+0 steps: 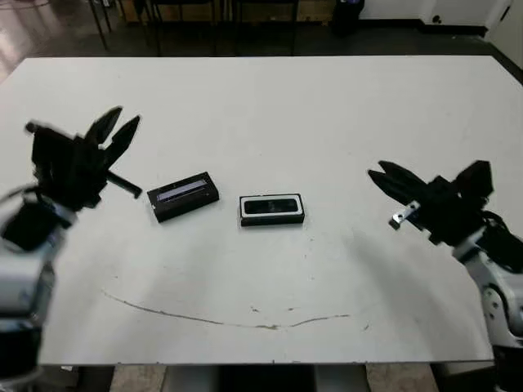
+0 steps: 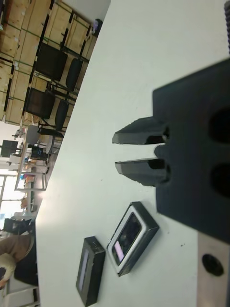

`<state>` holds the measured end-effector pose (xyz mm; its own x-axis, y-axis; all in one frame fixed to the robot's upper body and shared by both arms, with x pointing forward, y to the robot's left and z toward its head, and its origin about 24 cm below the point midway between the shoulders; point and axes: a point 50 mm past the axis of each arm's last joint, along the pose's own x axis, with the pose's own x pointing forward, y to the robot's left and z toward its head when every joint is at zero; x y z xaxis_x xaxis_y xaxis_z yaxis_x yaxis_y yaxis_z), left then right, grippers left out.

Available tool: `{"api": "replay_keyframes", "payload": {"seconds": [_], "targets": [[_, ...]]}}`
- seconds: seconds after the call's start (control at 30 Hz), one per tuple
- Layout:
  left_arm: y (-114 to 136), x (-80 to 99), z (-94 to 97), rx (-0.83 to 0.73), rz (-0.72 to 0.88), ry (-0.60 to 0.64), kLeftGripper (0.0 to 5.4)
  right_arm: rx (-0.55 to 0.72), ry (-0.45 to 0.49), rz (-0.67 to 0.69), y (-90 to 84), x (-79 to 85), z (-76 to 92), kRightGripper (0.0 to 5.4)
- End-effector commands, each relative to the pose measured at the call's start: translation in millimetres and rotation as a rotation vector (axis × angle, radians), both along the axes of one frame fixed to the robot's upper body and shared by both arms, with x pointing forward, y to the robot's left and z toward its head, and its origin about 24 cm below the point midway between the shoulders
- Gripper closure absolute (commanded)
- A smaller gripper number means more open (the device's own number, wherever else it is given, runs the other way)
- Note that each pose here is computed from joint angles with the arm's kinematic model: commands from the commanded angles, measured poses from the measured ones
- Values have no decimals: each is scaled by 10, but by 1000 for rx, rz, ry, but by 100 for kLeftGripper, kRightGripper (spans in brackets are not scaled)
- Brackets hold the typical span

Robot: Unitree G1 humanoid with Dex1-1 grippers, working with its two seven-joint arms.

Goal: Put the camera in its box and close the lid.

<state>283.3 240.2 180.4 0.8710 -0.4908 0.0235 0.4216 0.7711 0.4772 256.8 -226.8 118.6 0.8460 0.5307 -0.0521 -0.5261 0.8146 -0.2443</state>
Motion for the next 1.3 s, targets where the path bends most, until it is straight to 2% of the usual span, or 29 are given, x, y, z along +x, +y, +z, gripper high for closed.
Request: {"api": "replay_keyframes", "payload": {"seconds": [0.03, 0.13, 0.3, 0.43, 0.57, 0.67, 0.83, 1.07, 1.13, 1.3], "targets": [[-16, 127, -21, 34, -116, 146, 382, -12, 30, 2, -37, -18, -22, 540], [-64, 253, -88, 35, -179, 245, 311, -15, 28, -2, -27, -9, -5, 540], [-126, 439, -323, 61, -292, 371, 191, -23, 35, -14, 15, -5, -3, 540], [-133, 494, -469, 23, -364, 514, 96, -29, 37, -8, 24, -14, -11, 540], [-107, 507, -580, 1, -437, 590, 3, -41, 38, -10, 22, -16, -14, 540], [-86, 509, -656, 19, -447, 621, 1, -51, 46, -18, 33, -19, -28, 540], [-23, 482, -796, 178, -453, 593, 1, -52, 68, -14, 56, -22, -77, 540], [63, 462, -873, 324, -402, 603, 1, -68, 89, -13, 53, -27, -87, 540], [81, 458, -885, 345, -395, 588, 1, -70, 91, -14, 52, -35, -87, 540], [138, 443, -964, 322, -348, 638, 1, -82, 80, -3, 40, -49, -86, 540]]}}
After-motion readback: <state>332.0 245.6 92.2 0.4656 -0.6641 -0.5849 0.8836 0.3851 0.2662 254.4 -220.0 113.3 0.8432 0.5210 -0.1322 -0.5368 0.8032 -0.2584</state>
